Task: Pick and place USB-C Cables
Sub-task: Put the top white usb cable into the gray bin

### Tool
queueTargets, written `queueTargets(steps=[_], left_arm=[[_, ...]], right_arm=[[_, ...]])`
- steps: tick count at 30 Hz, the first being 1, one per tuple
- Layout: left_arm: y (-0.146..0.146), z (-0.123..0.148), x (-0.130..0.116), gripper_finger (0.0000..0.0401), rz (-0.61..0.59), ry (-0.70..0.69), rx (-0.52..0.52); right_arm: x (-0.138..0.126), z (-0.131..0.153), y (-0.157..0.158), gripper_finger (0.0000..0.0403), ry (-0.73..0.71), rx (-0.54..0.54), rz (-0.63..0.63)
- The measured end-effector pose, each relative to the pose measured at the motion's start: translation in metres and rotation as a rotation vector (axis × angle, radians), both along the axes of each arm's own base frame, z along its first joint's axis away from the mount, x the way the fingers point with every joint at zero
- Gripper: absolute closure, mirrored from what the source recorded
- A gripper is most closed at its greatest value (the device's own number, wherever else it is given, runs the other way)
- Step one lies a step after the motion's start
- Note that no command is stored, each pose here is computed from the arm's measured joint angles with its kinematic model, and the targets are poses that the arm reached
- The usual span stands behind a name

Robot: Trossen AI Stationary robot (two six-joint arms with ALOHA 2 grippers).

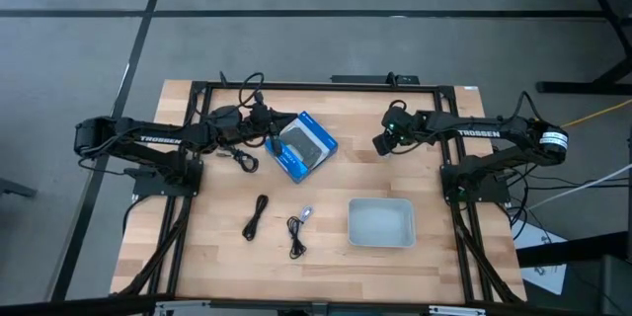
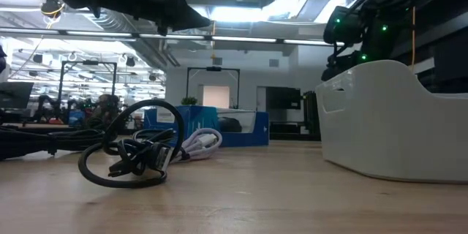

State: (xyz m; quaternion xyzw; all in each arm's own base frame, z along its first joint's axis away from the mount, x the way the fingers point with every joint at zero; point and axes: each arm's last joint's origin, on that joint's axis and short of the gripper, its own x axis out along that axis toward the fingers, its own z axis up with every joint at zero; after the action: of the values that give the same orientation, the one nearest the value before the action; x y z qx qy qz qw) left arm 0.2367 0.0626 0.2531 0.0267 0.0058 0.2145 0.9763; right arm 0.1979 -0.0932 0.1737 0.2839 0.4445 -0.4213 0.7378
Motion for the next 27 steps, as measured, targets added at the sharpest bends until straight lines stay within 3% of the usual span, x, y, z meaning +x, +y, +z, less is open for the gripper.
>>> queueTargets(steps=[12,21,27], left_arm=[[0.000,0.000,0.000,0.0401,0.000,0.000,0.001],[0.000,0.000,0.000,0.0401,0.000,0.001,0.001],[0.000,0.000,0.000,0.0401,0.000,0.001,0.001]], right_arm=[[0.008,-0.032,-0.004,0.0203,0.120,0.061,-0.084],[0.013,-0.048,-0.006,0.0205,0.160,0.099,-0.078],[0.014,-0.047,-0.005,0.0264,0.131,0.123,-0.067]])
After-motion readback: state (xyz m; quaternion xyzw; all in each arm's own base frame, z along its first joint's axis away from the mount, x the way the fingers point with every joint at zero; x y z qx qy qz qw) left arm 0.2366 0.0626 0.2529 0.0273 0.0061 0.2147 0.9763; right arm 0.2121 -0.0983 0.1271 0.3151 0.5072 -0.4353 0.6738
